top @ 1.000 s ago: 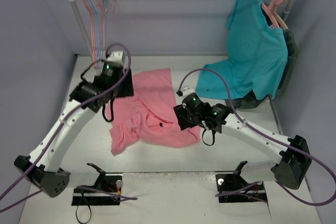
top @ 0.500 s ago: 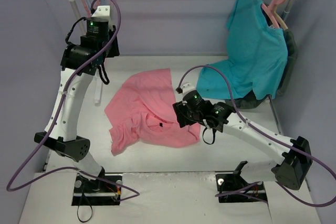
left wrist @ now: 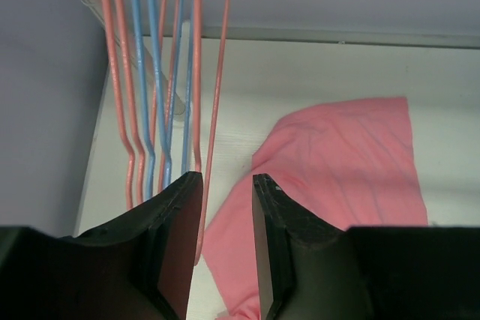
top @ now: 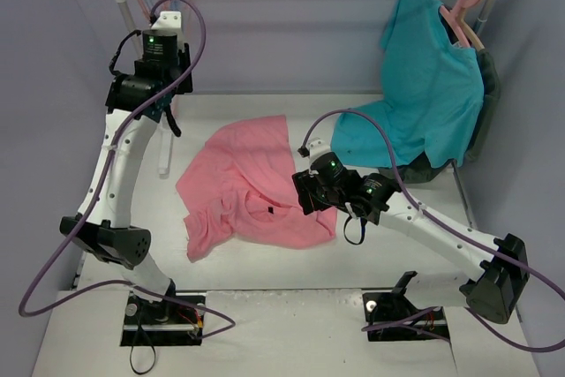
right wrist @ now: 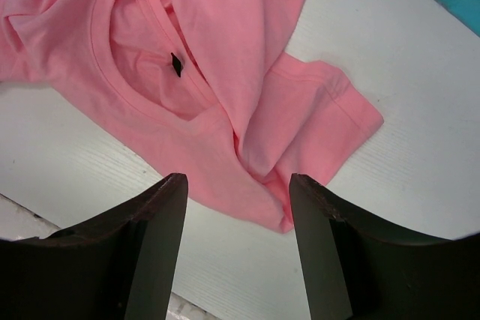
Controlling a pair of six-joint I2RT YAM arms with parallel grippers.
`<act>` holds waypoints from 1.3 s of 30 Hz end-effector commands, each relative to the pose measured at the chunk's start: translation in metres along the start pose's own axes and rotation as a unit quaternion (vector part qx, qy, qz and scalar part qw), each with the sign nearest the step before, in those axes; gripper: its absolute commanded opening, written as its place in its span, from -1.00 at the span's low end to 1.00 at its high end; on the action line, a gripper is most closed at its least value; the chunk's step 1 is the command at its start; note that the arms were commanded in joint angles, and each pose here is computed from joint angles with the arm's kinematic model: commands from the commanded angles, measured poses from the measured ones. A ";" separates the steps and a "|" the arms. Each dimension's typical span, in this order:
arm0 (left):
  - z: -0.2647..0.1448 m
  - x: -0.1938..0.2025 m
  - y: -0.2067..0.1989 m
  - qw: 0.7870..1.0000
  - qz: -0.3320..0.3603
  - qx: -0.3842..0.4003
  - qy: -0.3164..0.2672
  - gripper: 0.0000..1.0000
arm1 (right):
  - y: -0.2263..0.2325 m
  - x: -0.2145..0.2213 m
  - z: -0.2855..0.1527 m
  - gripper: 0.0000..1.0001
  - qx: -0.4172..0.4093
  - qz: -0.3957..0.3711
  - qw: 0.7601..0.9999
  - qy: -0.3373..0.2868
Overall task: Place the t-shirt on the hanger
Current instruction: Grab a hanger with the left arm
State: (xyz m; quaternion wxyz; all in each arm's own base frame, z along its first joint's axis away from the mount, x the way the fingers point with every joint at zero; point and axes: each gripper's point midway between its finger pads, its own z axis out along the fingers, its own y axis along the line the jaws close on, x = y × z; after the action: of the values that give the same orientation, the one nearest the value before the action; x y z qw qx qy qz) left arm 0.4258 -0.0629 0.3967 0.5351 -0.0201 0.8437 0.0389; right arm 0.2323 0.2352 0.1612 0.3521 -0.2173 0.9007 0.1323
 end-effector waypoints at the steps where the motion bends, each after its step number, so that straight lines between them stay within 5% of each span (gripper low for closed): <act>1: 0.006 -0.018 0.003 0.999 -0.001 -0.007 -0.034 -0.35 | 0.003 -0.016 -0.008 0.15 -0.010 -0.001 0.999 -0.035; 8: 0.022 -0.004 0.013 0.999 0.003 -0.031 -0.016 -0.34 | 0.003 -0.017 -0.007 0.15 -0.009 -0.001 0.999 -0.037; 20: -0.008 -0.035 -0.003 0.995 -0.019 0.040 -0.088 -0.33 | 0.005 -0.015 -0.003 0.15 -0.013 -0.002 0.999 -0.029; 24: -0.015 -0.043 0.010 0.994 -0.018 0.011 -0.109 -0.32 | 0.007 -0.017 -0.003 0.15 -0.015 -0.006 0.999 -0.030; 39: 0.020 -0.020 0.041 0.997 -0.001 -0.052 -0.064 -0.24 | 0.005 -0.016 -0.005 0.16 -0.015 -0.004 0.999 -0.032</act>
State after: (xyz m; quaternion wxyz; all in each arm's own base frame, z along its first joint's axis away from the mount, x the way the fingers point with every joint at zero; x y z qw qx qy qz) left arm 0.4457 -0.0273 0.3906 0.5619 -0.0400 0.8224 0.0802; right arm 0.2304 0.2359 0.1583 0.3485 -0.2282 0.8991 0.1344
